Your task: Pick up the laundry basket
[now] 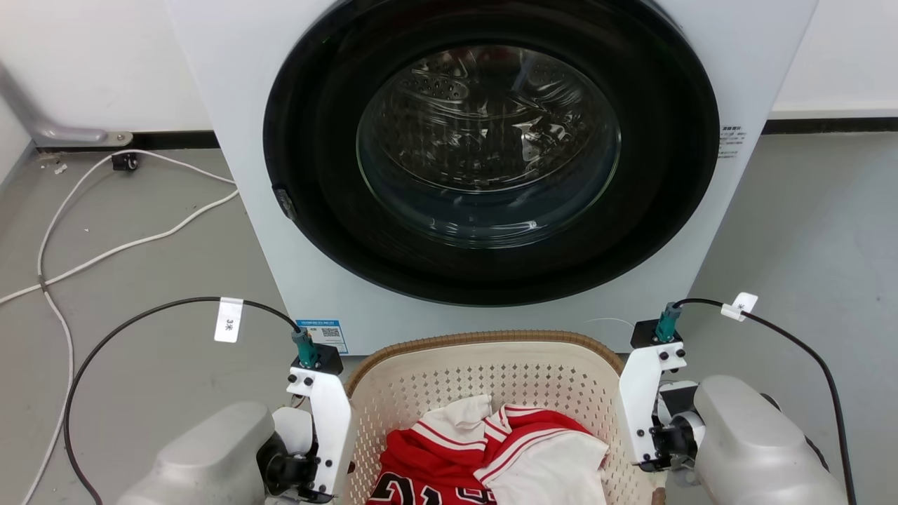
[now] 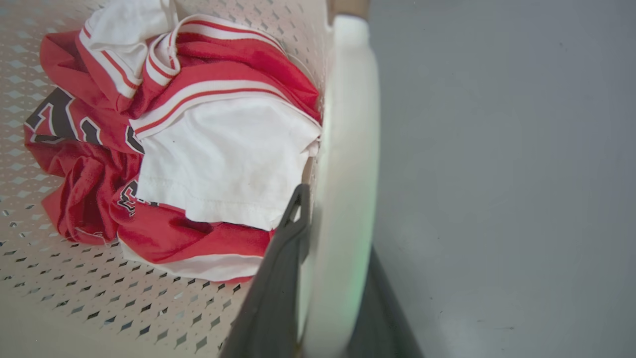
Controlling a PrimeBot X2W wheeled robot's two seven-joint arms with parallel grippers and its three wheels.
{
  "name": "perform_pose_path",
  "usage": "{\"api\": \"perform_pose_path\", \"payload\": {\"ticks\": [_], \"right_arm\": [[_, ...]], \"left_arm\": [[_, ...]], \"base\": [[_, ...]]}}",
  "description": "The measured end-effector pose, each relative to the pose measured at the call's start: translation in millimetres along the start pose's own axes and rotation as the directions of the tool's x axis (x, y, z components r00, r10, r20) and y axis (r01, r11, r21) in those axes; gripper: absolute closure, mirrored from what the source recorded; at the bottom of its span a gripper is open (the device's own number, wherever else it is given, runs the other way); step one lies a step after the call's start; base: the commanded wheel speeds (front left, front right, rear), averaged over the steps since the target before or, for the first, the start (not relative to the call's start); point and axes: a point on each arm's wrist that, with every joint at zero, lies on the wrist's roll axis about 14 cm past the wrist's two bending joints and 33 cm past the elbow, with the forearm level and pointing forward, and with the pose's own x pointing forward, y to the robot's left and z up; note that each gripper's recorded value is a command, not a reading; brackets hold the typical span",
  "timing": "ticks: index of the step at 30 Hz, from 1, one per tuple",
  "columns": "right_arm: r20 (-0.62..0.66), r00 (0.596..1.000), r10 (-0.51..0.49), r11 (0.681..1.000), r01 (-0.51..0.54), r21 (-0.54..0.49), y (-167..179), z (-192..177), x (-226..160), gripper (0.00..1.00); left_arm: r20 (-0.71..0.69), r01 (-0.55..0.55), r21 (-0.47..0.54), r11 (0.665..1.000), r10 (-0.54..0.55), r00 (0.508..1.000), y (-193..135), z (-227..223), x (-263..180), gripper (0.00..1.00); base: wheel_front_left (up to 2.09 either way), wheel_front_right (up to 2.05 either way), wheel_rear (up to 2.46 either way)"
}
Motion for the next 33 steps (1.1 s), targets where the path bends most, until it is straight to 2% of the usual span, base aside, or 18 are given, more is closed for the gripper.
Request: {"api": "perform_pose_path", "payload": {"ticks": [33], "right_arm": [[0.007,1.000,-0.004,1.000,0.004,0.000,0.2,-3.3,-0.4,1.00]], "left_arm": [[0.009,-0.012,0.006,1.000,0.012,1.000,-1.9,-4.8,-1.7,1.00]], "base": [[0.00,0.00,0.00]]}}
